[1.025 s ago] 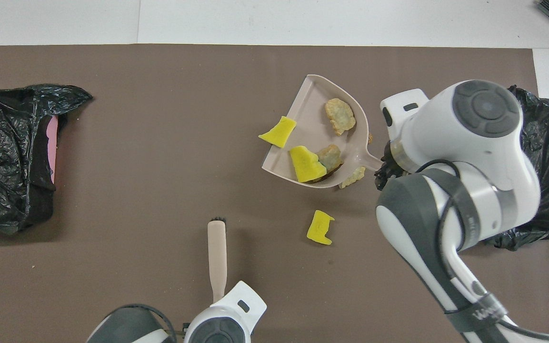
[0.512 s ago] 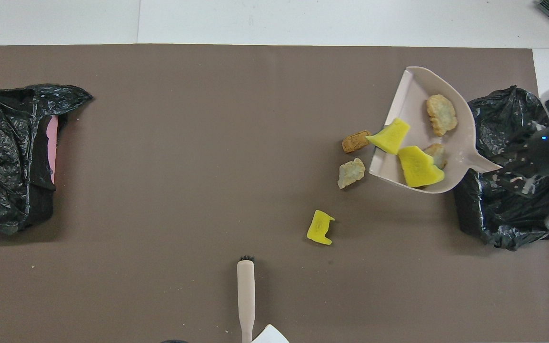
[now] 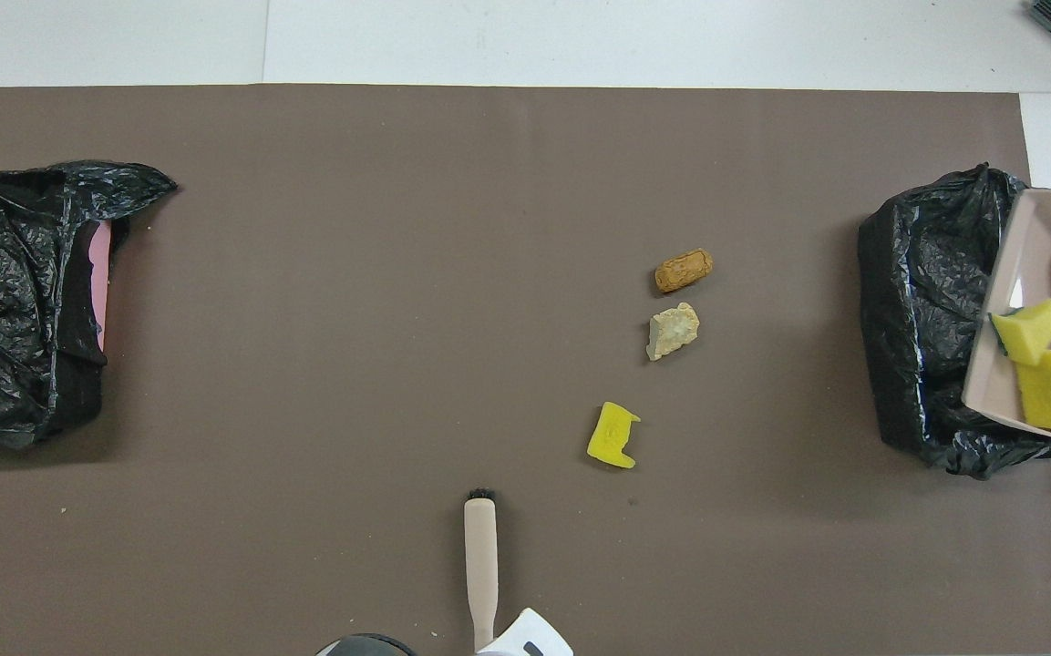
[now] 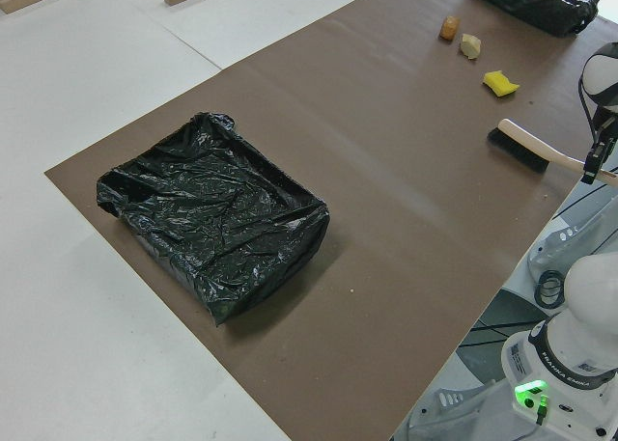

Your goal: Sweep and dump trash in bin

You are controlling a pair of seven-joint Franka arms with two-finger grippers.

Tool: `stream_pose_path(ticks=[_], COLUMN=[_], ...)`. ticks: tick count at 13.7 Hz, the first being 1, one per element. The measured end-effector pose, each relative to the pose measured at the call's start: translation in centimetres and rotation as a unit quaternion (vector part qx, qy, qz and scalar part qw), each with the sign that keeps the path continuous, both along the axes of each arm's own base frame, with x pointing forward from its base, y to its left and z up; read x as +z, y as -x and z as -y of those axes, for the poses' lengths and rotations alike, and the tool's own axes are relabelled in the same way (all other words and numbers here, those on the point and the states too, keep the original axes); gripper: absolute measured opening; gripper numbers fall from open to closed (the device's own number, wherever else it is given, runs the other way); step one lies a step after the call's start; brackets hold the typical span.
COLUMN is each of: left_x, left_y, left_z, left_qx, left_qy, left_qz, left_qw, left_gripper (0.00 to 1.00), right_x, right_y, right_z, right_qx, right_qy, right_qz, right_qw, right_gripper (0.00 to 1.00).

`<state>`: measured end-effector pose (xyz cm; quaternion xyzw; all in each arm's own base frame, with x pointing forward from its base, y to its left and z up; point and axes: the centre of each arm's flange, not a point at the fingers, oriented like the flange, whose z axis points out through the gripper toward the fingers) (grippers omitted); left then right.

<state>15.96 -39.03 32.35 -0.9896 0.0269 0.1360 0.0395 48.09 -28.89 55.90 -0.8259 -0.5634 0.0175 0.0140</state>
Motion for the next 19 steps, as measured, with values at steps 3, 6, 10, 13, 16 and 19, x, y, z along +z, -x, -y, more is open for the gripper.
stream_pose_path(ticks=[3, 6, 10, 13, 16, 19], left_x=[0.0, 0.5, 3.8, 6.9, 10.5, 17.3], left_y=[-0.1, -0.8, -6.5, -13.6, -21.8, -28.9], left_z=[0.0, 0.2, 0.2, -2.4, -8.3, -14.7], left_qx=[0.001, 0.009, 0.029, 0.022, 0.007, -0.013], left_qy=[0.001, 0.008, 0.051, 0.054, 0.061, 0.071], left_qz=[0.000, 0.002, 0.022, 0.081, 0.107, 0.129], left_qw=[1.000, 1.000, 0.998, 0.995, 0.992, 0.989], left_gripper=[0.26, 0.56, 1.00, 1.00, 1.00, 1.00], right_x=[0.0, -2.0, -2.7, -3.6, -5.8, -6.0], right_y=[-1.0, -4.8, -9.8, -12.1, -12.7, -13.3], right_z=[5.4, 5.5, 0.0, -3.8, -5.9, -8.5], right_qx=[0.065, 0.140, 0.250, 0.329, 0.367, 0.386], right_qy=[0.117, 0.223, 0.322, 0.404, 0.434, 0.457], right_qz=[0.017, 0.003, -0.018, -0.027, -0.037, -0.052], right_qw=[0.991, 0.965, 0.913, 0.853, 0.822, 0.800], right_gripper=[0.32, 0.32, 0.32, 0.32, 0.32, 0.32])
